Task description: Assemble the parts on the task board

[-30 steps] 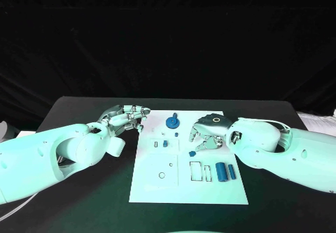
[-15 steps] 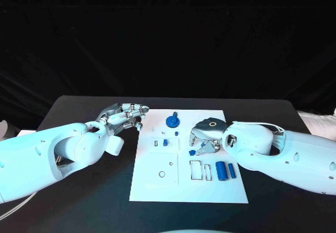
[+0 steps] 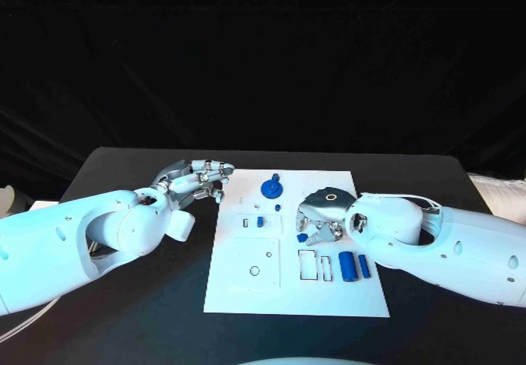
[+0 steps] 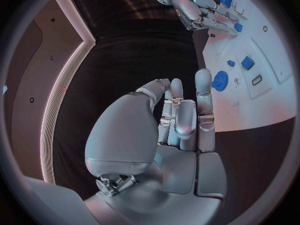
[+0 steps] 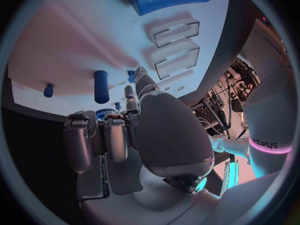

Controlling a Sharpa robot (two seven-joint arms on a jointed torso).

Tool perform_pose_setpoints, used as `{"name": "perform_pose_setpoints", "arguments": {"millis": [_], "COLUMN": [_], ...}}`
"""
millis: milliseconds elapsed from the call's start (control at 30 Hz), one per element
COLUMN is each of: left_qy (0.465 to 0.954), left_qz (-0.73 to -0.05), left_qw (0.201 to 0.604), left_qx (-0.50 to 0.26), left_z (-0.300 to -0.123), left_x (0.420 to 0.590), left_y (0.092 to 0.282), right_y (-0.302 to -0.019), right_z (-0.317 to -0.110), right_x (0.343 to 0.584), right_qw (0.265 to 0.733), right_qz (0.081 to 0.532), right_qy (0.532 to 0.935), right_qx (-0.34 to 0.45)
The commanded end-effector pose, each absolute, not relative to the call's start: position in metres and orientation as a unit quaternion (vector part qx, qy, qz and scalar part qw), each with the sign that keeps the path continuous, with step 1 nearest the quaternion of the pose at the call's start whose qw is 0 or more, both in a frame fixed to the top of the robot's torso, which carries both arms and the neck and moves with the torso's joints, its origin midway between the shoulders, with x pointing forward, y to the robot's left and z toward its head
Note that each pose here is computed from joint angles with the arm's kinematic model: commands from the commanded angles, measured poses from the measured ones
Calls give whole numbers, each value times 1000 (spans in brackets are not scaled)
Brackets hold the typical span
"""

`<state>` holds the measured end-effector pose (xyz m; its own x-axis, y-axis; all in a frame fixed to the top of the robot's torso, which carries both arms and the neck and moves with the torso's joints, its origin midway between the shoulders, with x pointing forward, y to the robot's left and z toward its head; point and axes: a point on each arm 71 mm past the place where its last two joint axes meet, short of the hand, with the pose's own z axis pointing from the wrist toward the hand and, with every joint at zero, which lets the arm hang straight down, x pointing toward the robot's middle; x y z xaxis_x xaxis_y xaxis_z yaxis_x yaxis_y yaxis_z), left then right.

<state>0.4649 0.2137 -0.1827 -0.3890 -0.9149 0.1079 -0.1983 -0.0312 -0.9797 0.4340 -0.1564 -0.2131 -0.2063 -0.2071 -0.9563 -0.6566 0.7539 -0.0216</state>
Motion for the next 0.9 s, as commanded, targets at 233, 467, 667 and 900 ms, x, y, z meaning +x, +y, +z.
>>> {"name": "perform_pose_setpoints", "arguments": {"millis": [233, 467, 667, 900], "left_qy": [615, 616, 617, 618], "left_qz": [-560, -556, -553, -550], "left_qw": [321, 322, 323, 324], "left_qx": [-453, -455, -457, -459], "left_z": [-182, -183, -183, -183], "left_x": [464, 464, 464, 464], "left_y": [214, 215, 215, 216], "right_y": [-156, -155, -155, -155], "right_z": [-219, -223, -226, -228], "right_x": [436, 437, 437, 437], "right_qw": [551, 544, 535, 525], "right_qz": [190, 187, 183, 180], "right_qy": [756, 761, 767, 773], "right_qx": [-298, -300, -304, -307]}}
